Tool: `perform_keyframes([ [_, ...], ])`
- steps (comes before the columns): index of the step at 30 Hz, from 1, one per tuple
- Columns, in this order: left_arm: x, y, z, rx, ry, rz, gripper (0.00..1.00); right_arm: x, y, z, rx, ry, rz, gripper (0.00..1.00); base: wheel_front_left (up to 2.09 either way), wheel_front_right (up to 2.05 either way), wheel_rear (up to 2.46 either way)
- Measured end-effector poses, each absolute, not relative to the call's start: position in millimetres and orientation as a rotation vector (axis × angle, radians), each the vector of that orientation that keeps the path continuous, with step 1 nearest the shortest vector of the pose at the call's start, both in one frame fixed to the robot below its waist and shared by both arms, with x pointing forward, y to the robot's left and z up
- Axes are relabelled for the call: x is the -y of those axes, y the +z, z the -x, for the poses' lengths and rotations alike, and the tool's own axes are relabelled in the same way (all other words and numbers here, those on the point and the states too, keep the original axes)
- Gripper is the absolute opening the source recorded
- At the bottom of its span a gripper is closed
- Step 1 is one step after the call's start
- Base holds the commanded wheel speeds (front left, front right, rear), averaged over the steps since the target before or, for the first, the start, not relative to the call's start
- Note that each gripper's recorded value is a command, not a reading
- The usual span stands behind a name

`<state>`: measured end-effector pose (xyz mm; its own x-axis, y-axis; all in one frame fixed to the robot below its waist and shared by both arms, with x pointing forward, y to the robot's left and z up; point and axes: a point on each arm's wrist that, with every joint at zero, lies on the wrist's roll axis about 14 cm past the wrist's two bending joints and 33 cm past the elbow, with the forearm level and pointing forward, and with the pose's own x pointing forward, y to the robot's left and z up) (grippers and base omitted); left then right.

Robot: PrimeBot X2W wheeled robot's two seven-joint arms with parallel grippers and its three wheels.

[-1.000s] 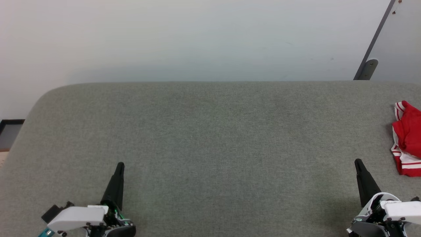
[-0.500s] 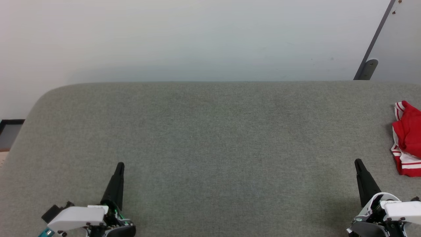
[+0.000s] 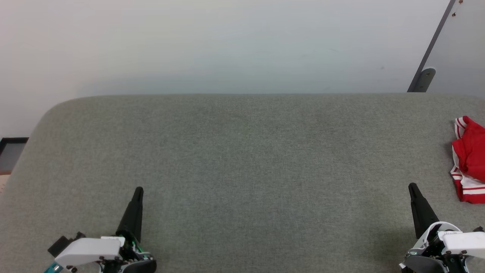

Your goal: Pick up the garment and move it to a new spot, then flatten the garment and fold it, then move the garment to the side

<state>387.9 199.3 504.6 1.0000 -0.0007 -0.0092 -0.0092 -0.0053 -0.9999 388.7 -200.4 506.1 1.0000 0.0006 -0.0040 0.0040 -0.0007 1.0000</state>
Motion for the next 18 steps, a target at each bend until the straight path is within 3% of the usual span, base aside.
perform_keyframes([
  [18,-199.4,504.7,-387.9,-0.007,0.007,1.576,0.0,200.4,506.1,-388.7,-0.004,-0.003,-1.571,0.0,0.0,0.0,0.0],
])
